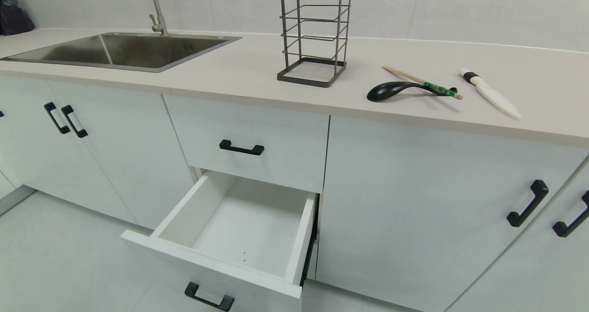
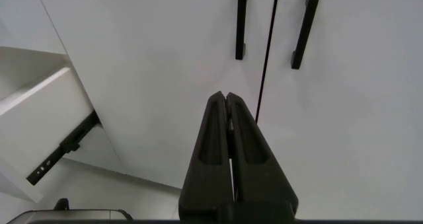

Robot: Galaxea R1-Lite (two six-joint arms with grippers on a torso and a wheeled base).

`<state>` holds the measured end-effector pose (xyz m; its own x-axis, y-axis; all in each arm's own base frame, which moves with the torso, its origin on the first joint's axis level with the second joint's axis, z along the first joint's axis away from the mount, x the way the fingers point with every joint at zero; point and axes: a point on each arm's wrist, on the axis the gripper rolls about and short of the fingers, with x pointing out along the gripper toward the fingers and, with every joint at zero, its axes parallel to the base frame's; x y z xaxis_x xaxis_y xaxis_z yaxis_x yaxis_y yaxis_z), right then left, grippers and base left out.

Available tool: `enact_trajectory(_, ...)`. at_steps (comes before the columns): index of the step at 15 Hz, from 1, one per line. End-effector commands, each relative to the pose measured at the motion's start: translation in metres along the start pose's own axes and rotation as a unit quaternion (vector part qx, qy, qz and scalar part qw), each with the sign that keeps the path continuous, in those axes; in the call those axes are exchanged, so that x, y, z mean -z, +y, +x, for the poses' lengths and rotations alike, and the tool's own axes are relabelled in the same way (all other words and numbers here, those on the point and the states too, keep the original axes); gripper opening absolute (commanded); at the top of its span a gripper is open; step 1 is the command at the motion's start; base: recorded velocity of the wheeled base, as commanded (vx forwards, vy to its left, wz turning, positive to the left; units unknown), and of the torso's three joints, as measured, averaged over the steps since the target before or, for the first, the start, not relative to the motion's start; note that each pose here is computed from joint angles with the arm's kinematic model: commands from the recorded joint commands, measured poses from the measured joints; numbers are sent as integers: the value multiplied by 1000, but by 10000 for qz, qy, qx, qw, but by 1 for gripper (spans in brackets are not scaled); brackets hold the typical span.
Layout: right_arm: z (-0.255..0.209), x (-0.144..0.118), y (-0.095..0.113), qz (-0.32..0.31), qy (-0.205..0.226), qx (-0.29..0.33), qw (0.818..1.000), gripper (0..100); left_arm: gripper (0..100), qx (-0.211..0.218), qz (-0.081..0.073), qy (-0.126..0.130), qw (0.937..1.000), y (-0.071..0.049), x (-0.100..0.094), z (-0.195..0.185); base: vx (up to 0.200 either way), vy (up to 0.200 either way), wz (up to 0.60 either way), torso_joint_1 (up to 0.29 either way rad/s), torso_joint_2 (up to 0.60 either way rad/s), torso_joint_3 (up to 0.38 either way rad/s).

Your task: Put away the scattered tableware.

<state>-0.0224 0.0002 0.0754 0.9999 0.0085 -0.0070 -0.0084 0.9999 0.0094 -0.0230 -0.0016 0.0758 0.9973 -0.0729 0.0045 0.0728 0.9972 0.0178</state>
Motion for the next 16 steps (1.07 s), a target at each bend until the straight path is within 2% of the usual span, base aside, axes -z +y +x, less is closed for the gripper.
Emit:
enact_trajectory(1,0,0,0,-1,3,-3,10000,0,100,3,-3,7,10000,0,0,0,0,0,0,139,-95,-124)
enact_trajectory(3,0,0,0,-1,3,-3,10000,0,100,-20,-3,0,10000,0,0,0,0,0,0,49,-102,-71)
enact_trajectory(9,0,0,0,-1,3,-3,10000,0,100,-127,-34,1,9999,1,0,0,200,0,0,11,-117,-28)
enact_trajectory(16,0,0,0,-8,11,4,10000,0,100,-127,-26,1,9999,1,0,0,0,0,0,15,-51,-7)
